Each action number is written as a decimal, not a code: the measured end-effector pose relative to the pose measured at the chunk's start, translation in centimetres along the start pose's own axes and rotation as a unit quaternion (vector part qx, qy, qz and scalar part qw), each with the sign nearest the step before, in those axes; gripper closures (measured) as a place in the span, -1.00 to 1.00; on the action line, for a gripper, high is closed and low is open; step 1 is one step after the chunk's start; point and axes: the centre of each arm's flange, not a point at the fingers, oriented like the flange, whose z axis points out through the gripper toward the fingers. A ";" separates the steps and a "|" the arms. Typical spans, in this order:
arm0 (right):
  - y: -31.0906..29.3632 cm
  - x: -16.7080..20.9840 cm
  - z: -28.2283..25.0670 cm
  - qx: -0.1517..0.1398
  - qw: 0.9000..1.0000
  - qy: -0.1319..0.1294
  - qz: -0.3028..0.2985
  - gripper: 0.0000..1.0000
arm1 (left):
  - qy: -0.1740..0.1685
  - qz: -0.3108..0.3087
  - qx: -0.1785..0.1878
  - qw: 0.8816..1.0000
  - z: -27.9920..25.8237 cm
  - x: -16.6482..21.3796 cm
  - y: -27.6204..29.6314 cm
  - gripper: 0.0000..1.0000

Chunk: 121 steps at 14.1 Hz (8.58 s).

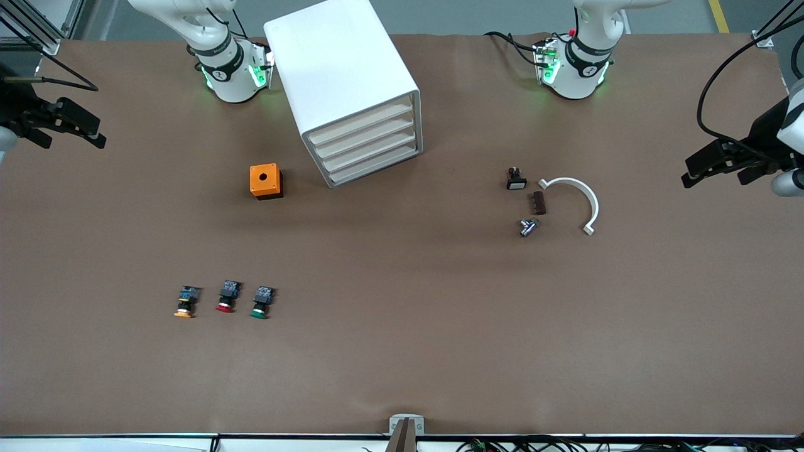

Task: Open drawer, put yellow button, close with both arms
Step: 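Reach the left gripper toward the drawer while the right gripper approaches buttons, then grasp the drawer front with the left gripper while the right grasps yellow button, then pull the drawer open with the left gripper while the right lifts button, then carry the yellow button into the open drawer with the right gripper, then release the button and withdraw the right gripper while the left gripper repositions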

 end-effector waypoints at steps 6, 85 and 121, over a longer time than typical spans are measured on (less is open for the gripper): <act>0.0 0.0 -0.1 0.000 1.000 0.001 0.000 -1.00 | -0.082 -0.124 -0.127 0.981 4.2 0.9 5.5 -0.99; -9.6 13.1 20.0 0.002 0.967 -0.079 0.243 0.32 | -0.571 -0.605 0.401 0.384 43.5 -17.0 40.3 0.81; -52.0 -12.6 23.9 -0.012 0.856 -0.039 0.515 0.32 | -0.502 -0.439 -0.057 0.743 37.0 2.6 25.6 -0.99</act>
